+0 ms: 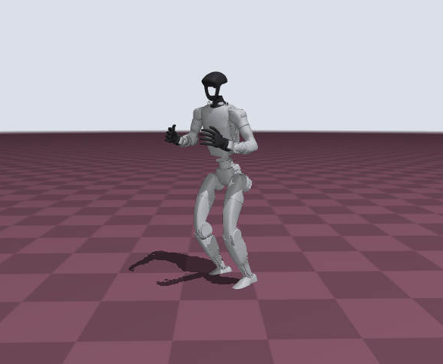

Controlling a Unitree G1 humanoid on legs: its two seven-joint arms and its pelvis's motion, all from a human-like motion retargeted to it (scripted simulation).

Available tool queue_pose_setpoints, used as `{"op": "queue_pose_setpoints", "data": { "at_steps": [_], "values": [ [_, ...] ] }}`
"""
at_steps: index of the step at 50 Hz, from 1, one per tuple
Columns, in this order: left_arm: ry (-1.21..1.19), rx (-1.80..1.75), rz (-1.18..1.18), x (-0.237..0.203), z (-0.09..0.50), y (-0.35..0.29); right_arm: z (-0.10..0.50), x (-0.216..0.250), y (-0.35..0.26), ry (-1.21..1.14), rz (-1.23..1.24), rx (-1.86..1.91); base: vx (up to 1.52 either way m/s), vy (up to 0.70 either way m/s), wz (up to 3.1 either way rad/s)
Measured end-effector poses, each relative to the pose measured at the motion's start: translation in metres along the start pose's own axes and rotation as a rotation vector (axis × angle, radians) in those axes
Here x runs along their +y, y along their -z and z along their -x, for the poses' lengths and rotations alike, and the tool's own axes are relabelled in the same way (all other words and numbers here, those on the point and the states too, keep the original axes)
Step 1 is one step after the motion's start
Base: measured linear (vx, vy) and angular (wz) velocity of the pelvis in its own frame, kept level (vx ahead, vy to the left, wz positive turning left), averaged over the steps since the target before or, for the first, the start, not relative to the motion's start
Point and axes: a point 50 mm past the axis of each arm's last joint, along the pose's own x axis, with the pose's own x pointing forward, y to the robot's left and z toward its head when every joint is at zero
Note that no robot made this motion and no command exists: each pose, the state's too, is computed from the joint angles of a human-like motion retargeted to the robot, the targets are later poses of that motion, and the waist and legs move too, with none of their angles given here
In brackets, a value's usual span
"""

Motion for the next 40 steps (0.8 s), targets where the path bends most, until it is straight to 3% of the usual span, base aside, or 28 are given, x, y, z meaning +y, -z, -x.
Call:
{"op": "queue_pose_setpoints", "data": {
  "at_steps": [20,25,34,37,40],
  "values": [
    [0.143,-0.12,0.011,-0.019,0.003,-0.03,0.001,0.004,-0.013,-0.04,0.149,-0.067,0.04,0.06,-0.31],
    [-0.089,-0.212,-0.067,0.033,-0.011,-0.05,-0.005,-0.019,-0.038,0.067,0.349,-0.19,-0.01,0.15,-0.83],
    [-0.888,-0.42,-0.286,0.198,-0.01,-0.109,0.006,-0.069,-0.083,0.433,0.726,-0.396,-0.09,0.2,-0.54],
    [-0.872,-0.452,-0.323,0.205,-0.019,-0.123,0.003,-0.068,-0.092,0.443,0.756,-0.453,-0.08,0.2,-0.02],
    [-0.655,-0.458,-0.336,0.167,-0.035,-0.119,-0.003,-0.057,-0.098,0.391,0.718,-0.506,-0.05,0.16,-0.04]
  ]
}}
